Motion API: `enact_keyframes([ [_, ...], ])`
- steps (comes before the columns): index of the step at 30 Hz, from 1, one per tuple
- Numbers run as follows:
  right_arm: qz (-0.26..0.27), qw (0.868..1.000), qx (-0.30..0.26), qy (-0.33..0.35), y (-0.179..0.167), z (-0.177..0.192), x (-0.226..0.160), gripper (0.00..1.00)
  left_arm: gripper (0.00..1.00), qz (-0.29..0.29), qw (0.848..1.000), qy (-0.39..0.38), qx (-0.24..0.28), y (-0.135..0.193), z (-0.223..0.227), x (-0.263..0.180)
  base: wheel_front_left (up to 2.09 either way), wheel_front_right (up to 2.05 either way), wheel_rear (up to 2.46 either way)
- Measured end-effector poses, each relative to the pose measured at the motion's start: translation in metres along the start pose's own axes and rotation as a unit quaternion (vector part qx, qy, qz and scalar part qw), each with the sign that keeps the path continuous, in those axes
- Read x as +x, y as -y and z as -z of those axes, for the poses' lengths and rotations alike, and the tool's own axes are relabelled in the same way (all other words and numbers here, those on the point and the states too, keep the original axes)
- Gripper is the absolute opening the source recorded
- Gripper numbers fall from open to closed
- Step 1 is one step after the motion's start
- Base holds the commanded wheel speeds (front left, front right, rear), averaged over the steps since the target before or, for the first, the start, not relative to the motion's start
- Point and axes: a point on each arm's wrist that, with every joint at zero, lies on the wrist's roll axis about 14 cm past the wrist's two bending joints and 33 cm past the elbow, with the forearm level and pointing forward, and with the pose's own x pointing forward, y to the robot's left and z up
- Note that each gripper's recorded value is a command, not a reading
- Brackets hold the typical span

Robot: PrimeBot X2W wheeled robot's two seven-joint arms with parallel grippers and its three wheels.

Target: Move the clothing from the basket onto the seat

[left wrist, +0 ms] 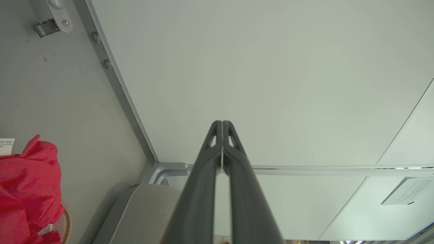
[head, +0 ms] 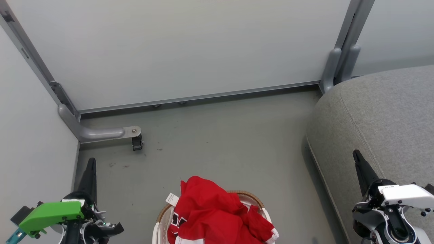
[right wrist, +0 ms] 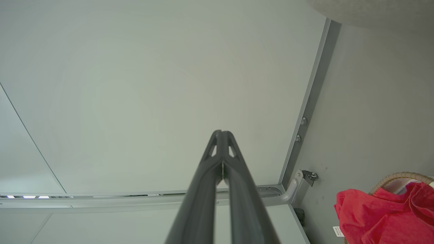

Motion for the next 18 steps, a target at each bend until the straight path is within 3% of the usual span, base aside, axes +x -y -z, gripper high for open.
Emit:
enact_keyframes([
  [18,0.0,1.0,0.0,0.0,-0.0001,0.0,0.0,0.0,0.0,0.0,1.0,0.0,0.0,0.0,0.0,0.0,0.0,0.0,0.0],
])
